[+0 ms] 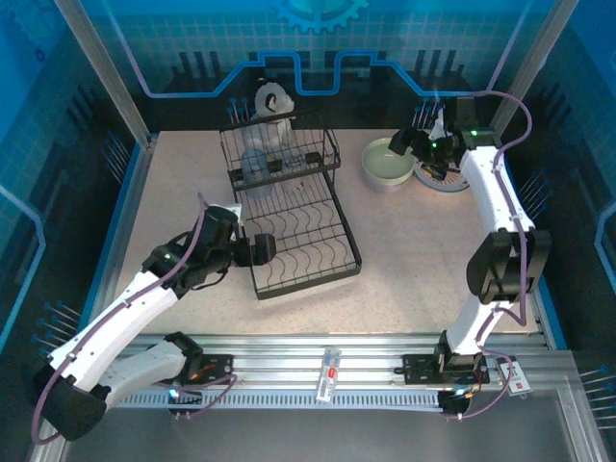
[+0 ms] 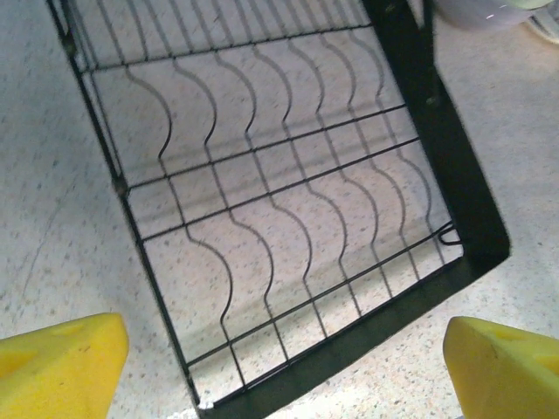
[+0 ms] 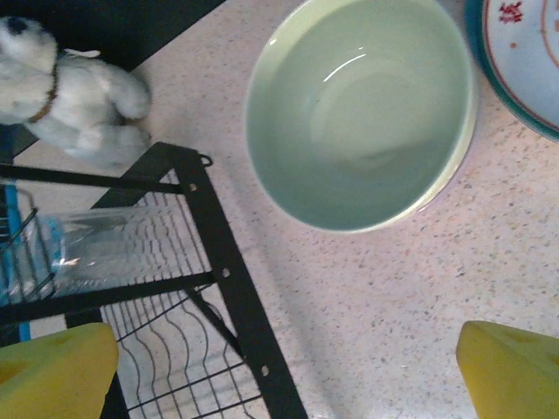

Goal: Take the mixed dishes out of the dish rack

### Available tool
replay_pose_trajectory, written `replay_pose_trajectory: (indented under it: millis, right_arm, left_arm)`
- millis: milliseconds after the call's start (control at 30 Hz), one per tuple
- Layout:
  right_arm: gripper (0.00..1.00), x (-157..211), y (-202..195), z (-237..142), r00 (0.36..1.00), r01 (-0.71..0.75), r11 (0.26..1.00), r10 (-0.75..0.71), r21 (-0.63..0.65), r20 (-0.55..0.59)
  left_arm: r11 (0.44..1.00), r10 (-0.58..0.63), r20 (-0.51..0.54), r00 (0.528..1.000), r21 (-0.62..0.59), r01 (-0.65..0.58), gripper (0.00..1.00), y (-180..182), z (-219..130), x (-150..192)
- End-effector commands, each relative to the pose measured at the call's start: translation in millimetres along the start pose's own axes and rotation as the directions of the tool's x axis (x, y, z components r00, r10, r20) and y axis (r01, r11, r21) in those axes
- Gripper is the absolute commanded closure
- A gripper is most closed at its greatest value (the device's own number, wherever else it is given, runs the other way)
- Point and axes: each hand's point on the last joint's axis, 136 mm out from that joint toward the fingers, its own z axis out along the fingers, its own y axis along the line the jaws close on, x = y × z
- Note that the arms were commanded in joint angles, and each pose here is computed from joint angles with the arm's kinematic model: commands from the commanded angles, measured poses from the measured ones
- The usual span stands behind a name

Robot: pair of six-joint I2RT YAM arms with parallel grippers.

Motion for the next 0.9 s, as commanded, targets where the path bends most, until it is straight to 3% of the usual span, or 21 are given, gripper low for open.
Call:
replay_pose_trajectory:
  millis: [0, 167, 467, 567, 733, 867]
  right_arm:
    - [0.00, 3, 21, -11, 0.996, 0.058, 0.994, -0.053, -0.089, 0.067]
    - [0.00, 16, 32, -27, 0.977, 0.141, 0.980, -0.115, -0.138, 0.180]
    - [0.00, 63, 46, -24, 0.908, 0.335, 0.912, -0.244, -0.238, 0.341]
    - [0.00, 86, 58, -22, 0.850, 0.463, 0.851, -0.347, -0.247, 0.396]
    - [0.00, 139, 85, -11, 0.708, 0.673, 0.688, -0.493, -0.272, 0.505]
    - [0.00, 158, 94, -2, 0.701, 0.688, 0.650, -0.479, -0.324, 0.528]
  left_arm:
    - [0.996, -0.080, -0.028, 0.996, -0.039, 0.079, 0.08, 12, 9, 11]
    - [0.994, -0.104, -0.076, 0.992, -0.051, 0.100, 0.09, 14, 28, 21]
    - [0.985, -0.142, -0.126, 0.982, -0.116, 0.127, 0.13, 25, 51, 34]
    - [0.980, -0.153, -0.138, 0.979, -0.145, 0.133, 0.15, 29, 58, 37]
    - [0.973, -0.175, -0.156, 0.972, -0.180, 0.146, 0.25, 33, 74, 39]
    - [0.966, -0.200, -0.175, 0.964, -0.199, 0.164, 0.37, 36, 84, 43]
